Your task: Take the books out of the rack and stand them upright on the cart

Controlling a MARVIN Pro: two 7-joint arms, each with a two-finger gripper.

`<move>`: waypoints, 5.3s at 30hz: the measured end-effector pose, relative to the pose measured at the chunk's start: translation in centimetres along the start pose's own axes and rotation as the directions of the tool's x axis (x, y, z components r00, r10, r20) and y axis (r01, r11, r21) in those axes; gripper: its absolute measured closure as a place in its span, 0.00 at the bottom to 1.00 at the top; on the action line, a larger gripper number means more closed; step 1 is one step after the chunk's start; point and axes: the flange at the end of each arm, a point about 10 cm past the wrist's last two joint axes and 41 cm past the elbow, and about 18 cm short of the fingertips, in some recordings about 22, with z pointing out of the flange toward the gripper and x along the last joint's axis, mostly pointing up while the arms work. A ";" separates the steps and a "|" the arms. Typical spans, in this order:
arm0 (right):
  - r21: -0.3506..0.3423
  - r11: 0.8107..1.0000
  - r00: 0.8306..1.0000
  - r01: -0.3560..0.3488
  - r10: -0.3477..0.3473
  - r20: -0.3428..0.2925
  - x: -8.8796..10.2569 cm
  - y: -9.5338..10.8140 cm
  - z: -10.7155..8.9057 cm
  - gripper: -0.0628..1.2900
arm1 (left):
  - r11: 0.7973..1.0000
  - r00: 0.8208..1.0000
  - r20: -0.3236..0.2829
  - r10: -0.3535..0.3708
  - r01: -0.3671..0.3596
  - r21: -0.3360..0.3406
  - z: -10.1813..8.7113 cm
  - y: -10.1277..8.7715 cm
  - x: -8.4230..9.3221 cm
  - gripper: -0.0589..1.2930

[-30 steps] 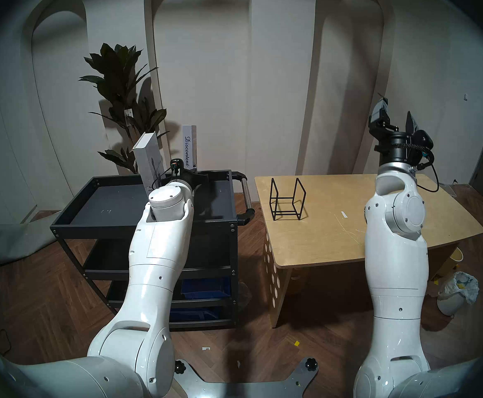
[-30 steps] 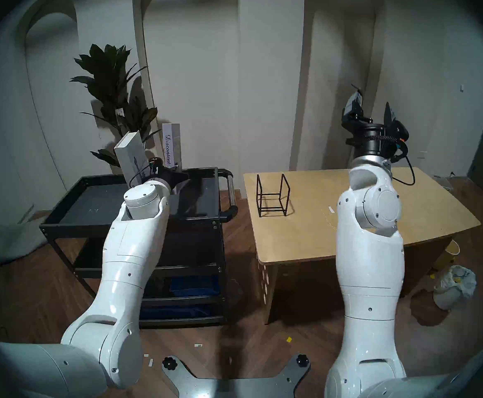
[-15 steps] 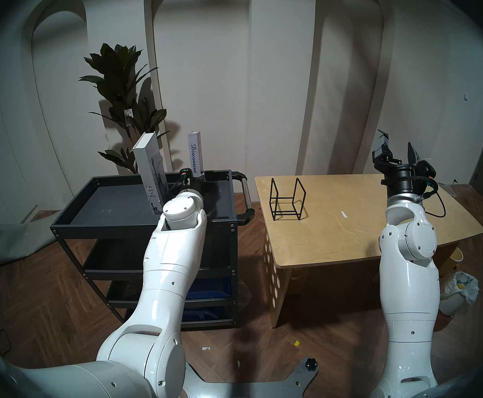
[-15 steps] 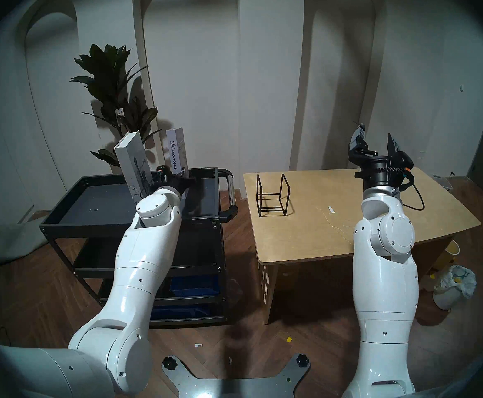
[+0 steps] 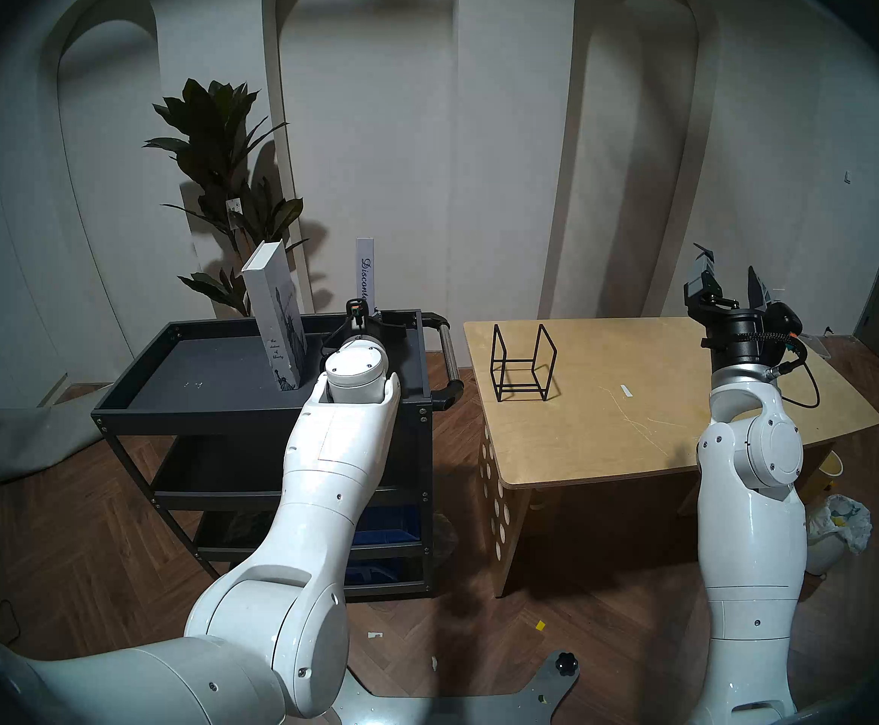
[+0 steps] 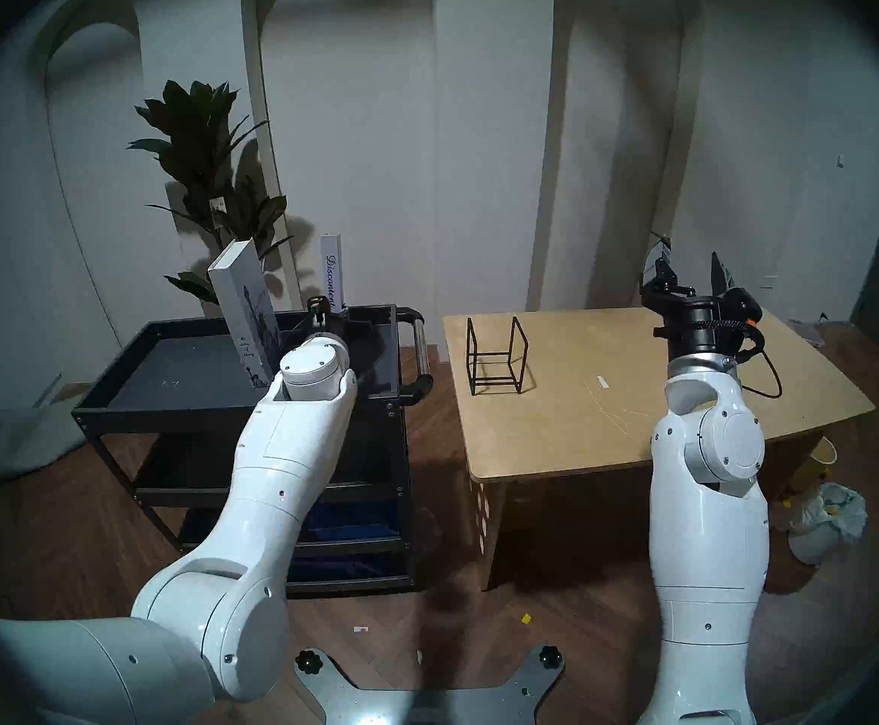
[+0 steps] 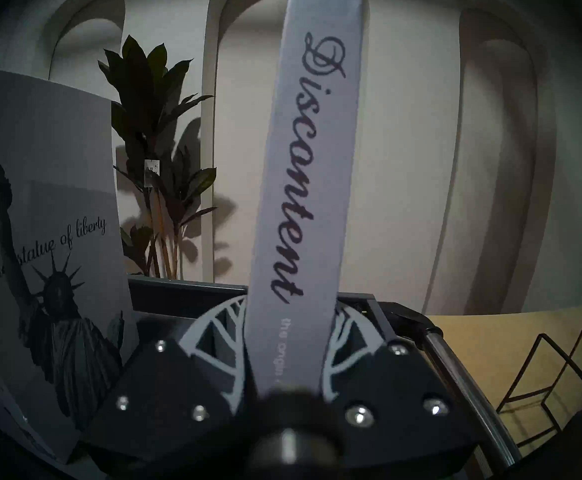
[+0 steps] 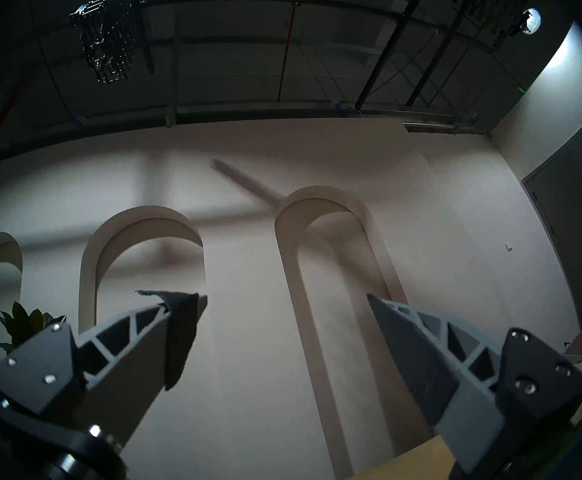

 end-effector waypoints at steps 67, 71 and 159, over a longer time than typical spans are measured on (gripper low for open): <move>-0.010 0.999 0.999 -0.038 0.038 0.013 1.8 -4.0 0.9 0.05 | 0.999 0.962 0.271 0.043 -0.047 0.006 0.1 -4.0 -2.2 0.71; -0.006 0.999 0.999 -0.037 0.037 0.011 1.9 -4.0 1.1 0.05 | 0.999 0.961 0.274 0.046 -0.051 0.011 0.3 -4.0 -2.2 0.69; 0.212 0.977 0.847 0.032 -0.139 0.513 -8.8 -9.0 -0.2 0.05 | 0.984 0.983 0.061 0.171 -0.174 0.031 -13.8 -10.3 -1.1 0.06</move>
